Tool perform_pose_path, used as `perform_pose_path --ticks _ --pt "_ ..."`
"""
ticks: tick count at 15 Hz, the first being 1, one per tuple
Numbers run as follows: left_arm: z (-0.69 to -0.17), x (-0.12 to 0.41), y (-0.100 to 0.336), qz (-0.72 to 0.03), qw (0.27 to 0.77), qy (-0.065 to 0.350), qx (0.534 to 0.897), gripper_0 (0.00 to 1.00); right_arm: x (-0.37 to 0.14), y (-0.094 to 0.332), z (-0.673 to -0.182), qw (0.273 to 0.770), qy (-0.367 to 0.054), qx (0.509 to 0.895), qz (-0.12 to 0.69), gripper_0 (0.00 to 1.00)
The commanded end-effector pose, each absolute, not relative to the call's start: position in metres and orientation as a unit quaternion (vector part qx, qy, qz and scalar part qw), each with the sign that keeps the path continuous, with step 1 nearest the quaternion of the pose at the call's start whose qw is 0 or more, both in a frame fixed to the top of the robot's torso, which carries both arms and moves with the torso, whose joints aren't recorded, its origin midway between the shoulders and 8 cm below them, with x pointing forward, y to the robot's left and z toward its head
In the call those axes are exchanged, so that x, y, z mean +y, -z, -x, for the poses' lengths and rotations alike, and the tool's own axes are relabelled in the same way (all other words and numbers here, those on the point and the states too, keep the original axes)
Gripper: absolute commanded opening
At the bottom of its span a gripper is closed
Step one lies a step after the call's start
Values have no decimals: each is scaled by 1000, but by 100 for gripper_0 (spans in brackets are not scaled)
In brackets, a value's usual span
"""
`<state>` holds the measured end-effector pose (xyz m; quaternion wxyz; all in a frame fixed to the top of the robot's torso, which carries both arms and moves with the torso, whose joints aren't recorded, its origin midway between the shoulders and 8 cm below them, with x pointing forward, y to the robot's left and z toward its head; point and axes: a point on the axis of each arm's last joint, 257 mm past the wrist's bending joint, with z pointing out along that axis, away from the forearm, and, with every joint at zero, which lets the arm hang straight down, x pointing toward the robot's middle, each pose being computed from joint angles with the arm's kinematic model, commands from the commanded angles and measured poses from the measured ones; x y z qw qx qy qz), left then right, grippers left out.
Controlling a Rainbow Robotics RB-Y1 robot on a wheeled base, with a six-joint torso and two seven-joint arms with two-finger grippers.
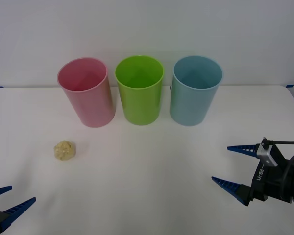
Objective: Put cans in the blue bin and PET bottles in the pink bin and trash in the green bin.
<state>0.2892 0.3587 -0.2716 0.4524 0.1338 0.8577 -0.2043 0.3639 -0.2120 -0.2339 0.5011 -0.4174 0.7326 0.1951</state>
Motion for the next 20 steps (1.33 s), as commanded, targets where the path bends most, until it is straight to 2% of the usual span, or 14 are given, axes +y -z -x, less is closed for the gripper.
perform_pose_path --ticks 1,15,20 --pt "-289 359 272 -134 452 204 858 100 -212 234 -364 501 -195 733 417 100" --pt "-289 359 272 -134 452 204 858 100 -212 234 -364 501 -195 733 417 100" --pt "-283 362 263 -111 458 204 858 100 -212 234 -364 501 -195 733 417 100"
